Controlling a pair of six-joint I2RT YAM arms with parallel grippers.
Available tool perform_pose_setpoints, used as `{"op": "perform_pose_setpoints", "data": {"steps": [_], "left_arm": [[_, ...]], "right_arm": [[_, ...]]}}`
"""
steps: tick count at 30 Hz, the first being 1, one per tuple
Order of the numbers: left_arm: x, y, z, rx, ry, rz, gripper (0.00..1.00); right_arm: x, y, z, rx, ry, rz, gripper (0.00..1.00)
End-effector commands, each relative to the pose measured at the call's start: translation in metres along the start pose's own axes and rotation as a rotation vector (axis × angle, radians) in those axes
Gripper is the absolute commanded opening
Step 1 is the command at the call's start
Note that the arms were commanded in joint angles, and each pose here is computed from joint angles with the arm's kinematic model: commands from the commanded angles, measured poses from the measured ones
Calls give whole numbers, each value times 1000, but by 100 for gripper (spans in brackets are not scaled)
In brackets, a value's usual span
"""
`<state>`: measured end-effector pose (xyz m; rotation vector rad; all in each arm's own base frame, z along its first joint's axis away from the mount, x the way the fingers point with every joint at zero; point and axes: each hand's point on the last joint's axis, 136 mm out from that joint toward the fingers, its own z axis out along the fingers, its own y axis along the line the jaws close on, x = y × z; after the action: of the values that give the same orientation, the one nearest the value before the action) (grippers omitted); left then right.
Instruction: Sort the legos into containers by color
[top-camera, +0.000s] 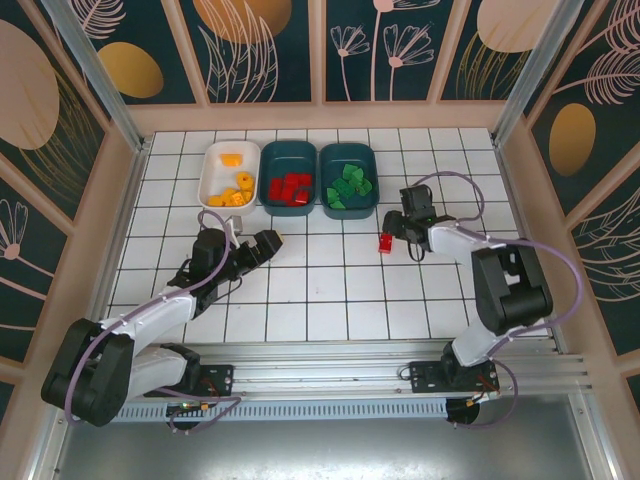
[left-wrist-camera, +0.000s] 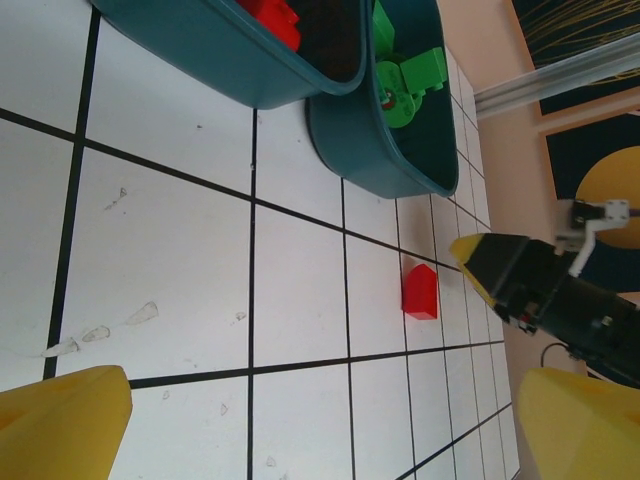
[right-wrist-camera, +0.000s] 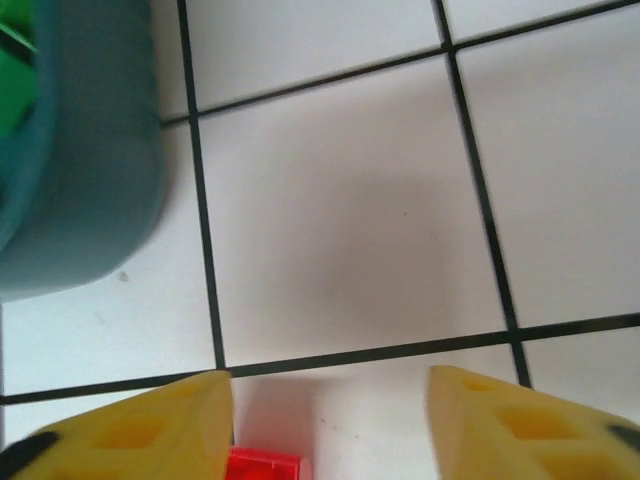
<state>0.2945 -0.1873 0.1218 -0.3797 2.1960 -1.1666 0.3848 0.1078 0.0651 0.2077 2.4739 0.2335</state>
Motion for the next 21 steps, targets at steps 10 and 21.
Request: {"op": "perform_pose_setpoints", "data": {"steps": [10, 21], "left_arm": [[0, -4, -4, 26, -16, 15, 98], [-1, 3, -11, -10, -44, 15, 99]], "right_arm": [[46, 24, 15, 44, 56, -17, 61], [45, 51, 8, 62, -4, -94, 21]]}}
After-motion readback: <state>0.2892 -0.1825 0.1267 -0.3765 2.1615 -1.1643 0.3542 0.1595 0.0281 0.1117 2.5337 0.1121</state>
